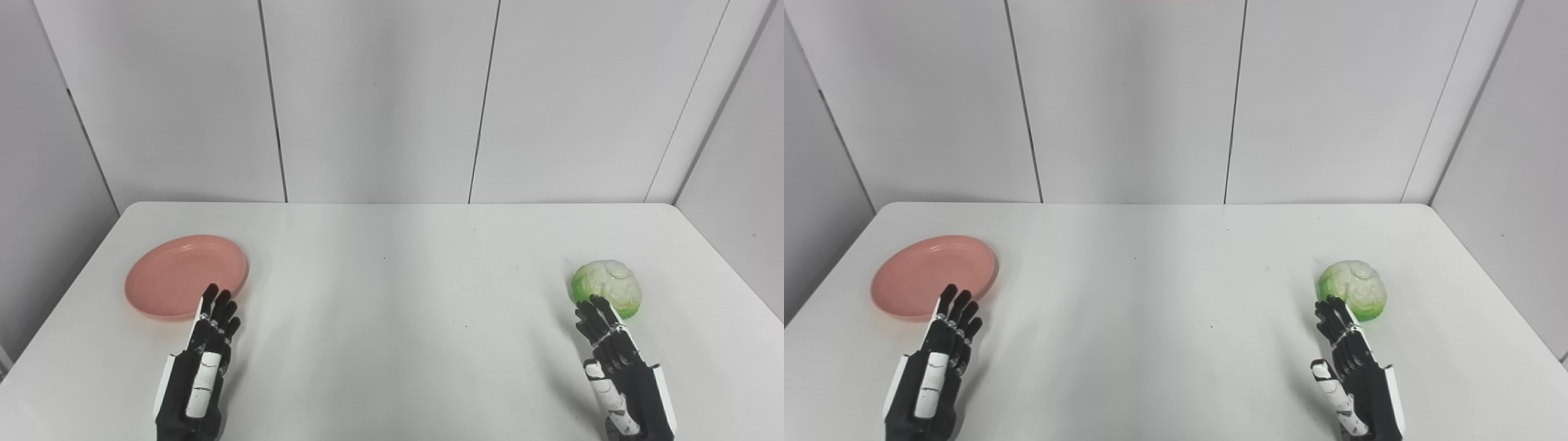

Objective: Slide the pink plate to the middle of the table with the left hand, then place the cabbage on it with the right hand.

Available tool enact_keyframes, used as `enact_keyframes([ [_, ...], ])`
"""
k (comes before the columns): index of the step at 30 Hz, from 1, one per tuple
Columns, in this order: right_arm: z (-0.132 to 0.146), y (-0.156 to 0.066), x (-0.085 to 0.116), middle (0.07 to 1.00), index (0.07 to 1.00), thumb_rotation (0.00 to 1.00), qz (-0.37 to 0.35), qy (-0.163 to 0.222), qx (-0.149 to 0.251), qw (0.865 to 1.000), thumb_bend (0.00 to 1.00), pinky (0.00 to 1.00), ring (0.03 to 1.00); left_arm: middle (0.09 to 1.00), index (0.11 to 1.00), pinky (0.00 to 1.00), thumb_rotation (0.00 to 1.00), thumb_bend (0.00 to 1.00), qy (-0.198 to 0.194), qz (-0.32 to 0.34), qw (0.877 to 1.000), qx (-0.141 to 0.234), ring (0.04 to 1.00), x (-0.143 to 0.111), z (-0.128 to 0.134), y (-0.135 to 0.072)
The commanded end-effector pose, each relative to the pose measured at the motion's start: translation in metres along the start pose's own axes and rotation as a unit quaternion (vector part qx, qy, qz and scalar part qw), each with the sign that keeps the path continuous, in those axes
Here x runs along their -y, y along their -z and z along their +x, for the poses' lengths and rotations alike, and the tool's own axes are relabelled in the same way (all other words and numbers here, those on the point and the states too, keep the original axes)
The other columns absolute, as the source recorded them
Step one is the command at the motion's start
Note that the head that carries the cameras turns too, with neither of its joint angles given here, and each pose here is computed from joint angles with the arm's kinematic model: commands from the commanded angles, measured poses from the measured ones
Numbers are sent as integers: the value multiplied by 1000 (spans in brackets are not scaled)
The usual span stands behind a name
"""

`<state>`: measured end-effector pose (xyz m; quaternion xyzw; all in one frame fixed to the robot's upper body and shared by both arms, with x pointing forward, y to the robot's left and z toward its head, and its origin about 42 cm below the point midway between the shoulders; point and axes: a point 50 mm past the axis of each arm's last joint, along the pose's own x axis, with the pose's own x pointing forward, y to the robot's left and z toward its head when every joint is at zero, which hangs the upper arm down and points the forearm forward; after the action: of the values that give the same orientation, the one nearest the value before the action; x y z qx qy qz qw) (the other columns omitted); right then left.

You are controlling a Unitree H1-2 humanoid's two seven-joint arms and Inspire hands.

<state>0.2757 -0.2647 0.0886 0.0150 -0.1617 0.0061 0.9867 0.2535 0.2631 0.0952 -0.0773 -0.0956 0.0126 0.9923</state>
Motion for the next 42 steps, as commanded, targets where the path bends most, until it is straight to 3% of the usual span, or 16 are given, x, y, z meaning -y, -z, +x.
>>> enact_keyframes([
  [1,20,25,-27,868,882,669,26,-25,-55,998,688,916,894,1000,1000,1000,775,805,9,-39,997,-60,1000,25,-1,24],
  [10,19,20,-24,866,881,659,26,-24,-57,998,698,919,896,1000,1000,1000,841,869,32,-35,995,-87,1000,27,-1,17],
  [30,19,15,-27,861,879,658,25,-29,-52,998,687,896,882,1000,1000,1000,832,903,33,-28,995,-87,1000,25,-1,14],
  [37,24,14,-24,883,890,675,20,-48,-73,996,687,940,911,1000,1000,1000,835,877,28,-30,996,-82,1000,26,1,15],
  [39,26,12,-23,909,908,739,22,-57,-85,995,686,988,949,1000,1000,1000,829,883,27,-31,996,-80,1000,26,1,16],
  [42,26,11,-23,913,918,742,31,-55,-88,994,685,999,959,1000,1000,1000,831,879,26,-31,996,-79,1000,25,0,16],
])
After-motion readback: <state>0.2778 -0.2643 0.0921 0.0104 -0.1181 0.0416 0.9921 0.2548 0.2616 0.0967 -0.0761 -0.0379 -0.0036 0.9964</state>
